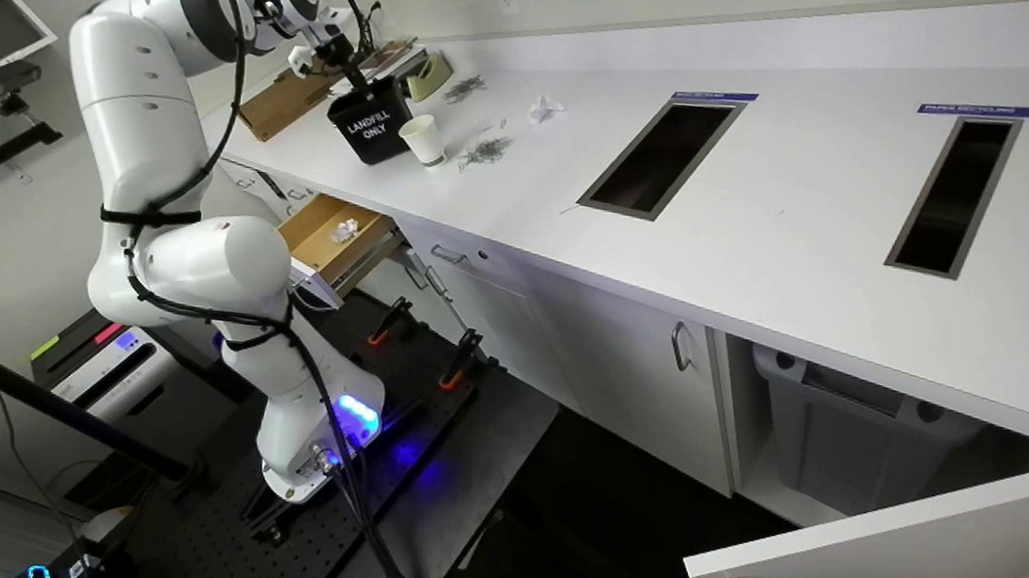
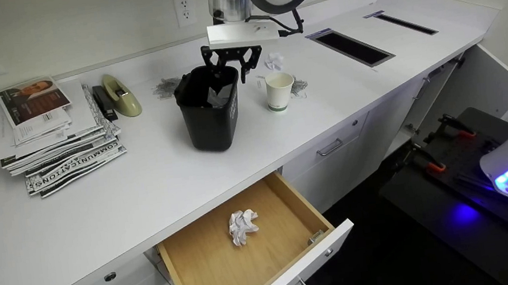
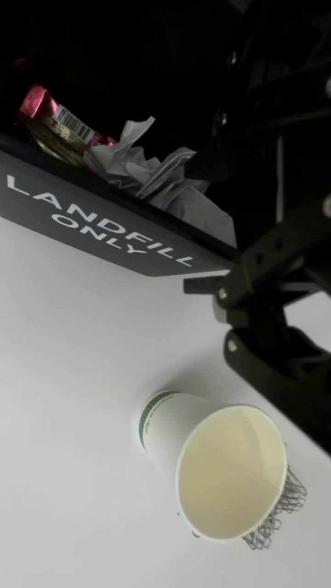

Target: Move the landfill bin to the right

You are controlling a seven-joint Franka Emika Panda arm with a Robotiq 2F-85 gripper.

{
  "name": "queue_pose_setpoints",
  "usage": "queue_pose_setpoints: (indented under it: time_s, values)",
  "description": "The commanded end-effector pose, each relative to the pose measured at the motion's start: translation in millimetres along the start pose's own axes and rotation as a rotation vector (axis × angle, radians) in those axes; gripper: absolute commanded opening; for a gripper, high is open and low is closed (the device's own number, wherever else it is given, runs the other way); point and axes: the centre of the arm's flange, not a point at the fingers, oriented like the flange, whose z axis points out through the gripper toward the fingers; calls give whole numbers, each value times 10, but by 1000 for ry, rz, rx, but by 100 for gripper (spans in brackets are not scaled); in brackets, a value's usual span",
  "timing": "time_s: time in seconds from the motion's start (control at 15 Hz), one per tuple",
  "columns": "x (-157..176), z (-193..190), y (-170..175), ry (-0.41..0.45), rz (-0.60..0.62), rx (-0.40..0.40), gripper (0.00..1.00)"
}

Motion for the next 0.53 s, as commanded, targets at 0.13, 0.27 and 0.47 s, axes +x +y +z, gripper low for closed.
queue_pose_setpoints:
  time_s: [0.13, 0.27, 0.47]
  values:
    - [32, -69, -62, -31, 42, -3, 12]
    - [17, -54, -60, -37, 42, -3, 0]
    - [-35, -67, -19, -38, 28, -22, 2]
